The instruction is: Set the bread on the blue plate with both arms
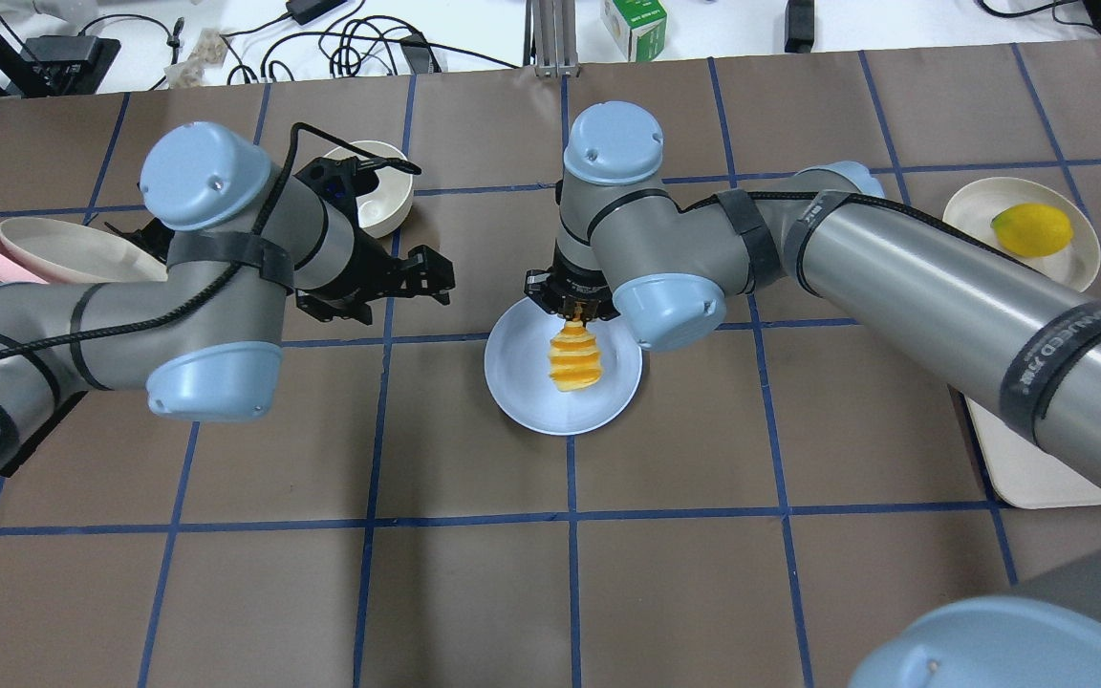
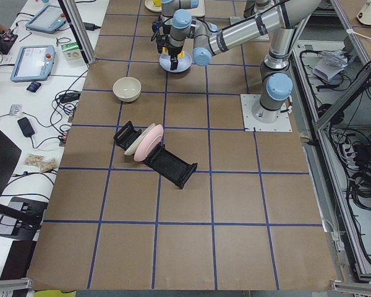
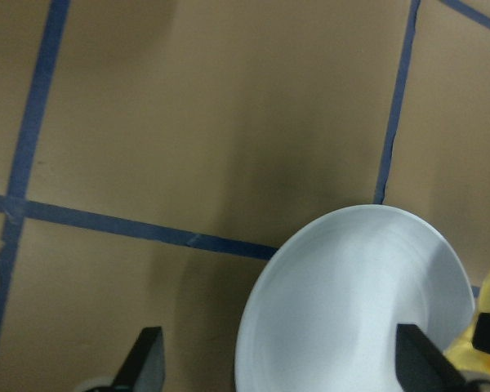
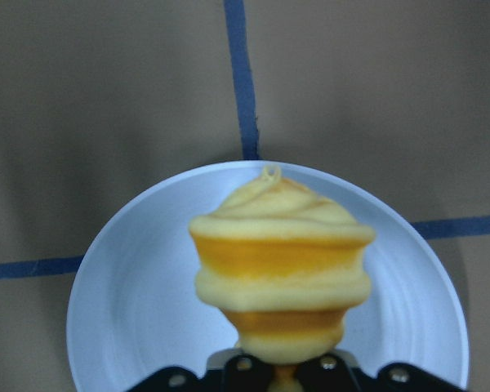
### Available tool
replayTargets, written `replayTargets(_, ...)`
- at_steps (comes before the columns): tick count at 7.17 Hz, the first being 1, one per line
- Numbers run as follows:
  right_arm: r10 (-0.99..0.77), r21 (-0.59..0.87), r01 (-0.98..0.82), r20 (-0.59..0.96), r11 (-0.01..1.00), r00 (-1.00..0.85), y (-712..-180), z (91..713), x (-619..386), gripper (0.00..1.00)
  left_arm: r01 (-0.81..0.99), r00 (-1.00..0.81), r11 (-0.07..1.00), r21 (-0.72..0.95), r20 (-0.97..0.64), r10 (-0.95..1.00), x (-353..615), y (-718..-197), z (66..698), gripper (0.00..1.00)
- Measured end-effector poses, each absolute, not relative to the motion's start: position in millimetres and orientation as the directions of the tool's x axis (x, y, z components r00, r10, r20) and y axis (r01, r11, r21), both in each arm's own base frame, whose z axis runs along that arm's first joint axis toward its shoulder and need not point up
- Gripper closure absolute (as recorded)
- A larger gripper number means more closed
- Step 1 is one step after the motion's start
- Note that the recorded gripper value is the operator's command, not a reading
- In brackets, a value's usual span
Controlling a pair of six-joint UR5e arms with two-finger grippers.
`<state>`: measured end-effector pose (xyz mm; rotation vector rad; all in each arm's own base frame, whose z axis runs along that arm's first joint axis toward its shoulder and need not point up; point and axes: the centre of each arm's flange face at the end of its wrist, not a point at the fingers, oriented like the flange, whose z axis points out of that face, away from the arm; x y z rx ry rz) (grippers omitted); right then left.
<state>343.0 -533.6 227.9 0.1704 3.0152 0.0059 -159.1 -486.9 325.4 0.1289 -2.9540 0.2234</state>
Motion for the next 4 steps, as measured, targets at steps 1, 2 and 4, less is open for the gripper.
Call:
replayTargets(1, 0.106, 0.020, 0.104, -0.121, 0.994, -0.987, -531.7, 220.7, 347.5, 0.88, -0.038, -0.991, 0.993, -0.109, 0.130, -0.024, -142.6, -483.5, 359.3, 0.00)
replayTargets(2, 0.101, 0.034, 0.098, -0.116, 0.995, -0.988, -528.7, 214.1, 351.2, 0.50, 0.010, -0.996, 0.998, -0.067, 0.093, 0.016, -131.5, -479.8, 395.9, 0.00)
replayTargets(4, 0.104, 0.057, 0.099, -0.108, 0.994, -0.989, -523.4, 205.8, 354.6, 0.23, 0.071, -0.996, 0.997, -0.034, 0.054, 0.073, -126.1, -476.5, 459.2, 0.00)
